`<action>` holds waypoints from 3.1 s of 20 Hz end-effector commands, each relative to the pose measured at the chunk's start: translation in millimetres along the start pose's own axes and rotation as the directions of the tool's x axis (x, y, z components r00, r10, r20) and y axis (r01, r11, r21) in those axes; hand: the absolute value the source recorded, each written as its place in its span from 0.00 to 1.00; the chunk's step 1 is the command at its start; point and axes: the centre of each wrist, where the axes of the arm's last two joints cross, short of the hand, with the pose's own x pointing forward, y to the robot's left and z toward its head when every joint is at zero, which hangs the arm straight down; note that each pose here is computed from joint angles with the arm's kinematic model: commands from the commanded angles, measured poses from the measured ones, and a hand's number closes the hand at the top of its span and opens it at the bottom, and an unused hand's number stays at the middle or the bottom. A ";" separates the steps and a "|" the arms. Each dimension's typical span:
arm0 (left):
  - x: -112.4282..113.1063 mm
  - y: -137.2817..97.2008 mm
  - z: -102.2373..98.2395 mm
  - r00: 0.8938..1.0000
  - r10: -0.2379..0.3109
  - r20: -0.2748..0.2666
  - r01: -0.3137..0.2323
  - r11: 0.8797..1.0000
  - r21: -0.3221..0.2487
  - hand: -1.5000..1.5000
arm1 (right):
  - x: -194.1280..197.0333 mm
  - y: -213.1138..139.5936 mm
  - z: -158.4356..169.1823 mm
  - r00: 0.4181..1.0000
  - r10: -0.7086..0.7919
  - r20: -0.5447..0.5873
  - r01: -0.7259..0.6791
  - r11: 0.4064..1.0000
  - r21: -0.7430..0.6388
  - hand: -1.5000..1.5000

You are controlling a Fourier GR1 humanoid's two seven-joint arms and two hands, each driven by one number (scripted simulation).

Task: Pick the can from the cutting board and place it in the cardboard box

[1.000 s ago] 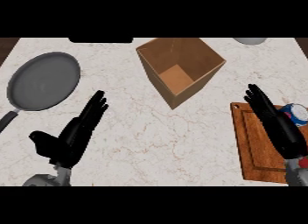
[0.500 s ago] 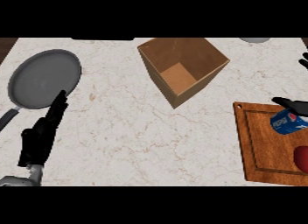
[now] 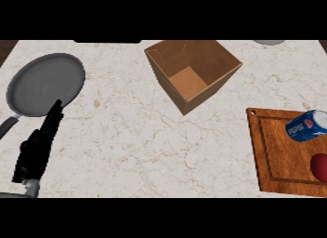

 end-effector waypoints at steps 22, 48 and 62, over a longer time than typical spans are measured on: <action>-1.6 0.4 8.8 1.000 0.003 -0.005 -0.003 1.000 0.013 0.50 | 72.4 15.4 -11.9 0.777 0.611 -0.151 -0.393 0.659 0.641 0.00; -8.8 -0.7 -6.5 1.000 -0.008 -0.014 0.008 1.000 0.020 0.50 | 8.3 48.7 5.9 0.745 0.644 -0.173 -0.392 0.634 0.667 0.00; -10.7 0.2 6.3 1.000 -0.004 -0.014 0.005 1.000 0.028 0.50 | 2.6 70.8 -5.0 0.723 0.674 -0.153 -0.405 0.592 0.696 0.00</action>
